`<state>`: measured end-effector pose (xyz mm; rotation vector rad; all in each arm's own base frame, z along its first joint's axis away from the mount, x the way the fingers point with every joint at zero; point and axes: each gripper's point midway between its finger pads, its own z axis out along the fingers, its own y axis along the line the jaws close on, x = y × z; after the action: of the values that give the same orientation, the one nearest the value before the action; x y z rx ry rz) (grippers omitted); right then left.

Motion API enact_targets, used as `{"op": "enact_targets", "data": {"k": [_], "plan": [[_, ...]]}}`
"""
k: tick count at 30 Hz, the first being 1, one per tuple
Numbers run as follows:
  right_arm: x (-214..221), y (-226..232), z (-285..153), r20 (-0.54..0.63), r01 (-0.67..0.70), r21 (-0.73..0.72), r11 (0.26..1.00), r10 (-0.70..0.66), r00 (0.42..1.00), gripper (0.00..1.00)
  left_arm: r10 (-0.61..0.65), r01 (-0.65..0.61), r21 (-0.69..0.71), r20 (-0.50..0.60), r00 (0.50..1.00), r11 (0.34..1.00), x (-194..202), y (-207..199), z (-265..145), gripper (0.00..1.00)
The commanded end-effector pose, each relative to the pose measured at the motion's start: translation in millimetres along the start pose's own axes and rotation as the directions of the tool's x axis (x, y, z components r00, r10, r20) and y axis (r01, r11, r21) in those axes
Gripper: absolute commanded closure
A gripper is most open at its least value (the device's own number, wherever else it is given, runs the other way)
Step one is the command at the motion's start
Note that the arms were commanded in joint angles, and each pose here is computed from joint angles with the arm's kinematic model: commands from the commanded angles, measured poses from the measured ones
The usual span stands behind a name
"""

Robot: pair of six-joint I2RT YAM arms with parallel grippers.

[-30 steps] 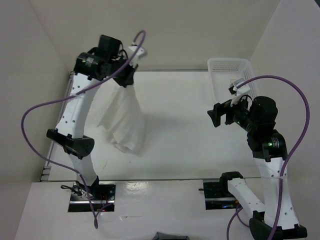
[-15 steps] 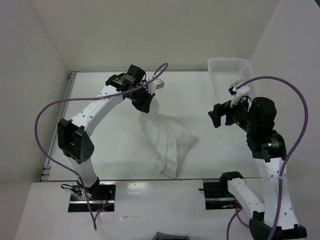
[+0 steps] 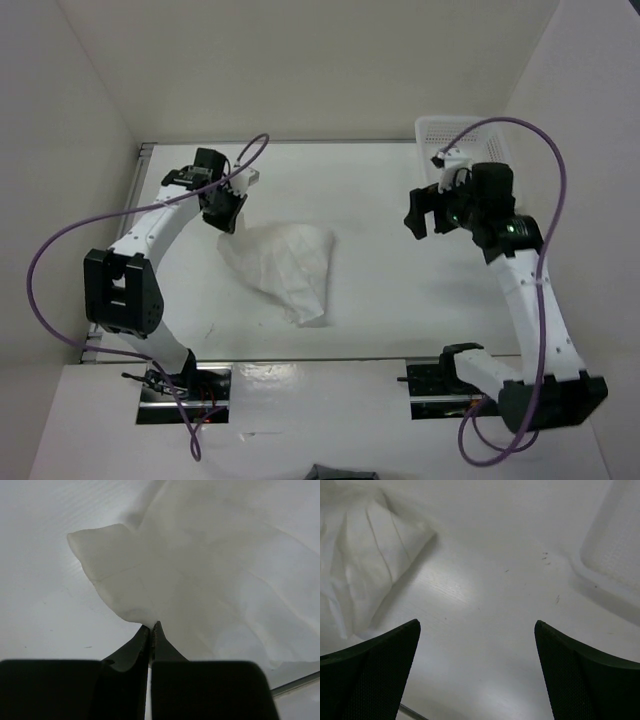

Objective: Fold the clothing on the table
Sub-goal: Flatten the skirt out

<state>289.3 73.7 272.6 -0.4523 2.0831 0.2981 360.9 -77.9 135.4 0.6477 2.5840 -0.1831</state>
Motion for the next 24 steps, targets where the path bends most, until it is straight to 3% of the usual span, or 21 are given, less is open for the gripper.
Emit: {"op": "enact_targets", "data": {"k": [1, 3, 6, 10, 12, 17, 19, 21, 24], "plan": [[13, 12, 31, -0.152, -0.023, -0.061, 0.998, 0.014, 0.988, 0.01, 0.068, -0.067, 0.015, -0.03, 0.997, 0.998, 13, -17, 2, 0.99], [15, 10, 52, -0.207, -0.019, -0.04, 0.999, 0.01, 0.978, 0.02, 0.065, -0.061, 0.035, -0.12, 0.991, 0.998, 38, -21, 22, 0.99], [19, 19, 67, -0.258, 0.002, -0.046, 0.999, -0.014, 0.966, 0.02, 0.051, -0.048, 0.024, -0.153, 0.987, 0.999, 45, -19, 32, 1.0], [21, 15, 69, -0.246, 0.001, -0.02, 1.0, -0.006, 0.969, 0.02, 0.097, -0.099, 0.059, 0.025, 0.995, 0.993, -17, -30, -7, 1.0], [27, 12, 66, -0.237, 0.002, 0.011, 1.0, 0.001, 0.971, 0.02, 0.19, -0.208, 0.084, 0.187, 0.964, 0.974, -66, -55, -45, 1.0], [31, 4, 59, -0.218, 0.008, 0.066, 0.998, 0.006, 0.976, 0.02, 0.313, -0.395, 0.133, 0.405, 0.859, 0.909, -119, -123, -116, 1.0], [33, 3, 56, -0.218, 0.011, 0.077, 0.997, 0.006, 0.976, 0.02, 0.367, -0.497, 0.176, 0.479, 0.797, 0.85, -124, -157, -145, 1.0], [32, 3, 55, -0.207, 0.012, 0.077, 0.997, 0.004, 0.978, 0.02, 0.384, -0.605, 0.284, 0.559, 0.735, 0.744, -117, -199, -175, 1.0], [25, 3, 50, -0.173, 0.009, 0.076, 0.997, 0.005, 0.985, 0.02, 0.397, -0.768, 0.374, 0.69, 0.605, 0.52, -91, -237, -235, 1.0]]}}
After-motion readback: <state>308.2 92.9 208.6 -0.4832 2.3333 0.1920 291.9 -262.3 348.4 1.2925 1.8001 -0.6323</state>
